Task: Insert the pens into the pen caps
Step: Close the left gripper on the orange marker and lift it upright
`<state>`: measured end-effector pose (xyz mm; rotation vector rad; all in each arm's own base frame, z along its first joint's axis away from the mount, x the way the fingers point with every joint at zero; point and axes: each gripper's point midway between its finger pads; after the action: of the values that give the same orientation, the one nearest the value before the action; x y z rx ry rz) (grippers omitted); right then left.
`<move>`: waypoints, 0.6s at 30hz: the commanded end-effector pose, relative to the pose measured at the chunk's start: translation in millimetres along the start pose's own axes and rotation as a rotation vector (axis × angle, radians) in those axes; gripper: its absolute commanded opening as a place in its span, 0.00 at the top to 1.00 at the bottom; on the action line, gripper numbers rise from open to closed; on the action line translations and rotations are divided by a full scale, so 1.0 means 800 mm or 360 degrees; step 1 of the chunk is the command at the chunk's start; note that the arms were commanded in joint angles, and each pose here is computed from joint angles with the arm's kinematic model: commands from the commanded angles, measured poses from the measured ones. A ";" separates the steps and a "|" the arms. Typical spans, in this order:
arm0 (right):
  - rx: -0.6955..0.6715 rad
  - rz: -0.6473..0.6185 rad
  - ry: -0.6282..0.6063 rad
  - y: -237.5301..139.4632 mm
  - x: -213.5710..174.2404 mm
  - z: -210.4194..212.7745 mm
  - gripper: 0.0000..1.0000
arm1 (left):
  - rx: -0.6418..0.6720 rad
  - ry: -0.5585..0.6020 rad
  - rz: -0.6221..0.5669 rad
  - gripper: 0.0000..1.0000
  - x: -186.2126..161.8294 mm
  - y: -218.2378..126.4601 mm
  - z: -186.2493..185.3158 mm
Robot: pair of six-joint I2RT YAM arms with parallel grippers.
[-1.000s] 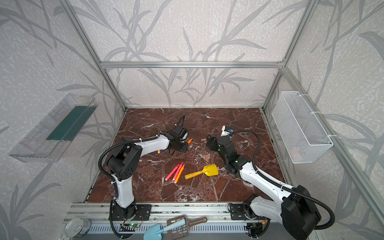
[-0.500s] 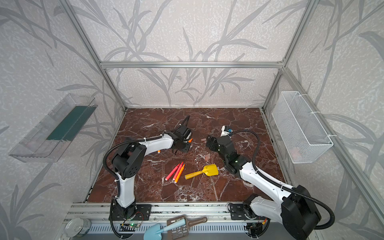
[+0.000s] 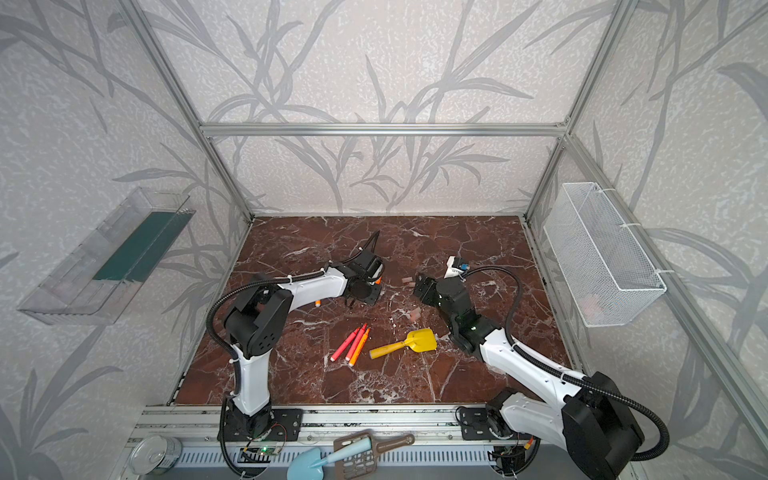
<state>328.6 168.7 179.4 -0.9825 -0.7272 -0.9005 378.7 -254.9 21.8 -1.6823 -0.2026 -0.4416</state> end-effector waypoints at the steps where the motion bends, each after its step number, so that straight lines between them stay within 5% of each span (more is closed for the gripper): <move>1: 0.0064 -0.0055 0.0147 0.008 0.003 0.007 0.17 | -0.0104 0.0040 -0.0053 0.86 0.001 -0.032 -0.017; 18: 0.0366 0.0181 0.0263 0.067 -0.040 0.062 0.28 | -0.0413 0.0265 -0.0348 0.91 -0.020 -0.125 -0.113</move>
<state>349.2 228.6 132.4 -0.8154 -0.6002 -0.7505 313.8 -317.4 104.0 -1.8432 -0.2061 -0.7445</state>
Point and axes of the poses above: each gripper's point midway between its finger pads, its own y axis out along the fingers, its own z axis along the line the jaws close on, x = y × z, and after that the axes turned 15 degrees about -y, right-handed
